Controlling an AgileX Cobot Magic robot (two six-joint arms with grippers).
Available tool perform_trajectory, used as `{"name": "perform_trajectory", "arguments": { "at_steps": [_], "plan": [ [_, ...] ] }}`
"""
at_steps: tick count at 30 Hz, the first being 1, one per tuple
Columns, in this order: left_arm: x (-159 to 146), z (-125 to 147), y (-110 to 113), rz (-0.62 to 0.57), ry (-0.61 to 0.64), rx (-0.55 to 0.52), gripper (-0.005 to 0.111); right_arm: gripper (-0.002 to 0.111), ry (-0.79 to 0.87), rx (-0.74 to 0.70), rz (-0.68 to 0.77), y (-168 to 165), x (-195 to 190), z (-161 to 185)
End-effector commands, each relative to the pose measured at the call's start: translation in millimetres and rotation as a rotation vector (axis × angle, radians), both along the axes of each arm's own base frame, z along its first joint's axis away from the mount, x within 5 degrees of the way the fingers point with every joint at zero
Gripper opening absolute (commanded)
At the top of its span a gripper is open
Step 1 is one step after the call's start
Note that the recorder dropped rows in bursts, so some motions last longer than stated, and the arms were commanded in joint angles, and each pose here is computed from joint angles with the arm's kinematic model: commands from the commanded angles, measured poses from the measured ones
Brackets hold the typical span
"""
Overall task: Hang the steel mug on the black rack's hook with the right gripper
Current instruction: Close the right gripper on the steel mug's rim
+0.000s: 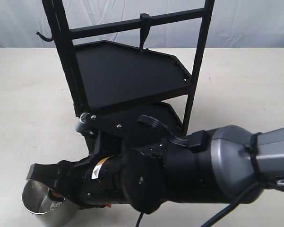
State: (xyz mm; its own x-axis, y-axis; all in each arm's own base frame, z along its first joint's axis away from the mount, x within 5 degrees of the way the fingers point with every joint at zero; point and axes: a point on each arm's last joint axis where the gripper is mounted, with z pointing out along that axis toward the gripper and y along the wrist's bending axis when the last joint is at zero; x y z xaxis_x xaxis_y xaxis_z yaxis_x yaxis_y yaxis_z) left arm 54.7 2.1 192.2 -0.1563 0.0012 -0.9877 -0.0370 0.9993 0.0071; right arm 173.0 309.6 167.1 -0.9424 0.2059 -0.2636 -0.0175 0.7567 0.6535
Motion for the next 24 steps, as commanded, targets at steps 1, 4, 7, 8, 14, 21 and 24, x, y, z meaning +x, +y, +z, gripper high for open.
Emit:
{"name": "perform_trajectory", "arguments": {
  "at_steps": [1,4,7,8,14,21,24],
  "plan": [
    [0.5,-1.3,0.0,0.003,0.002,-0.009,0.000,0.050,-0.005,-0.003,0.020,10.2,-1.9,-4.1],
    [0.5,-1.3,0.0,0.003,0.002,-0.009,0.000,0.050,-0.002,-0.007,0.022,10.6,-1.9,-5.4],
    [0.5,-1.3,0.0,0.003,0.002,-0.009,0.000,0.043,0.001,-0.008,0.018,10.7,-1.7,-6.6],
    [0.5,-1.3,0.0,0.003,0.002,-0.009,0.000,0.039,0.006,-0.008,0.014,10.8,-1.6,-7.5],
    [0.5,-1.3,0.0,0.003,0.002,-0.009,0.000,0.024,0.008,-0.012,0.014,10.9,-1.6,-9.0],
    [0.5,-1.3,0.0,0.003,0.002,-0.009,0.000,0.046,0.018,-0.006,0.002,11.0,-1.6,-8.9],
    [0.5,-1.3,0.0,0.003,0.002,-0.009,0.000,0.046,0.018,-0.006,0.002,11.0,-1.6,-8.9]
  ]
}}
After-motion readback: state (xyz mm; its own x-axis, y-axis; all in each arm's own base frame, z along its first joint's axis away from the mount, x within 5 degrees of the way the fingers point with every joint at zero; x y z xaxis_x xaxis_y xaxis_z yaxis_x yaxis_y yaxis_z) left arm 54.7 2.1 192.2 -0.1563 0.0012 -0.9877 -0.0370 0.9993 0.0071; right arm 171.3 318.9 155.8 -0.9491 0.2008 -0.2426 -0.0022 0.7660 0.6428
